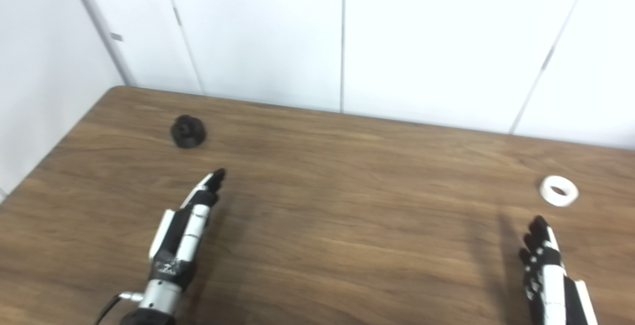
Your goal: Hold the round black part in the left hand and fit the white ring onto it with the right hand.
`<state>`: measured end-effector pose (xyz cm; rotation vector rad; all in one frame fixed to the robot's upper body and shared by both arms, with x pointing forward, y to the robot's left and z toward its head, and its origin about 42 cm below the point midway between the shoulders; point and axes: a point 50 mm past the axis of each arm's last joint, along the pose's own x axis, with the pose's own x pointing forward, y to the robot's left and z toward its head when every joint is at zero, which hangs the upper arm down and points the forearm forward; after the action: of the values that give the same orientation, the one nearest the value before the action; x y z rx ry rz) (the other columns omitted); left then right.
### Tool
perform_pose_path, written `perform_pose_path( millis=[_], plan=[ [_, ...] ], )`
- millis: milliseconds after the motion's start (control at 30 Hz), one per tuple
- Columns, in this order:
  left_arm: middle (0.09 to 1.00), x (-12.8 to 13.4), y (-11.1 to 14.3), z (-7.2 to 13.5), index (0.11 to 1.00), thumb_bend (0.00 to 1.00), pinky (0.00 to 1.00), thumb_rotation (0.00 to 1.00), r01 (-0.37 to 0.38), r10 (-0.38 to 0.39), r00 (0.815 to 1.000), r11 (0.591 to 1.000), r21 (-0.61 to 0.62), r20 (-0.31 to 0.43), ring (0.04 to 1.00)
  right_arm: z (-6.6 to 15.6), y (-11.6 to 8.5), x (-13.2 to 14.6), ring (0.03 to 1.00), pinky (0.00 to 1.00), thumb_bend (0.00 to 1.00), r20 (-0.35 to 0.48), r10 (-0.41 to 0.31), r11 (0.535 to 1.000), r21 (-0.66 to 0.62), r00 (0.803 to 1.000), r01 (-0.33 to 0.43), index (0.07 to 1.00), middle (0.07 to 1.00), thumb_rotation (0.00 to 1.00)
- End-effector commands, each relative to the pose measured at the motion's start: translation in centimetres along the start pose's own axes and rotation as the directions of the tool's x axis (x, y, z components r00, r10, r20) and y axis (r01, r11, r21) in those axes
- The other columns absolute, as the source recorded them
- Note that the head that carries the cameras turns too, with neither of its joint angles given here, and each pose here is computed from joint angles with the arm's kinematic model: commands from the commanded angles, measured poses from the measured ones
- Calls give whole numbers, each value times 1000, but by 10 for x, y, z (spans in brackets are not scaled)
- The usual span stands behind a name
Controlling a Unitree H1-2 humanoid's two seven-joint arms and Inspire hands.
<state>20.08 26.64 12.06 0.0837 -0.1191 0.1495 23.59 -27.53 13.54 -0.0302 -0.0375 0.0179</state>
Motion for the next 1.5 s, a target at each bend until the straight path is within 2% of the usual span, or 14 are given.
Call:
perform_pose_path(
  millis=[0,200,367,533,600,833,1000,1133,1300,1467],
  plan=[
    [971,-27,-5,-8,931,496,1000,866,-22,21,999,1000,-14,-36,998,8,-5,-3,1000,1000,542,42,28,1000,-12,999,-27,1000,1000,1000],
    [974,-27,-6,-12,934,547,1000,848,-23,23,999,1000,-6,-48,1000,6,-4,-2,1000,1000,576,43,36,999,-16,998,-35,1000,1000,1000],
    [987,-29,-7,-15,950,530,1000,834,-10,11,998,1000,19,-60,1000,2,-3,-3,1000,1000,591,38,35,999,-21,999,-34,1000,1000,1000],
    [977,-32,-11,-17,944,555,1000,638,-16,21,998,996,84,-60,994,-5,-3,-2,1000,1000,598,44,42,999,-15,998,-42,1000,1000,1000],
    [979,-34,-13,-16,945,574,1000,529,-26,31,998,996,85,-62,997,-8,-4,-2,1000,1000,606,47,42,999,-14,998,-42,1000,1000,1000],
    [959,-30,-10,2,933,677,974,389,-69,75,997,985,156,-34,968,-16,-5,-2,1000,1000,641,46,37,999,-18,998,-36,982,998,1000],
    [953,-14,3,20,923,791,974,295,-102,106,994,978,181,-17,962,-17,-2,-2,966,1000,623,34,-8,1000,-16,999,8,940,949,1000],
    [937,0,13,35,917,866,992,270,-127,128,992,961,247,12,953,-18,-2,0,955,991,605,35,-9,1000,-22,999,10,933,936,1000],
    [929,14,26,49,915,905,994,270,-157,149,988,941,301,50,954,-17,-1,1,950,981,591,38,-10,1000,-24,999,11,934,935,1000],
    [917,27,40,54,902,919,972,278,-195,183,981,908,371,68,941,-16,-1,2,949,985,656,35,-18,1000,-20,999,19,926,927,1000]
  ],
)
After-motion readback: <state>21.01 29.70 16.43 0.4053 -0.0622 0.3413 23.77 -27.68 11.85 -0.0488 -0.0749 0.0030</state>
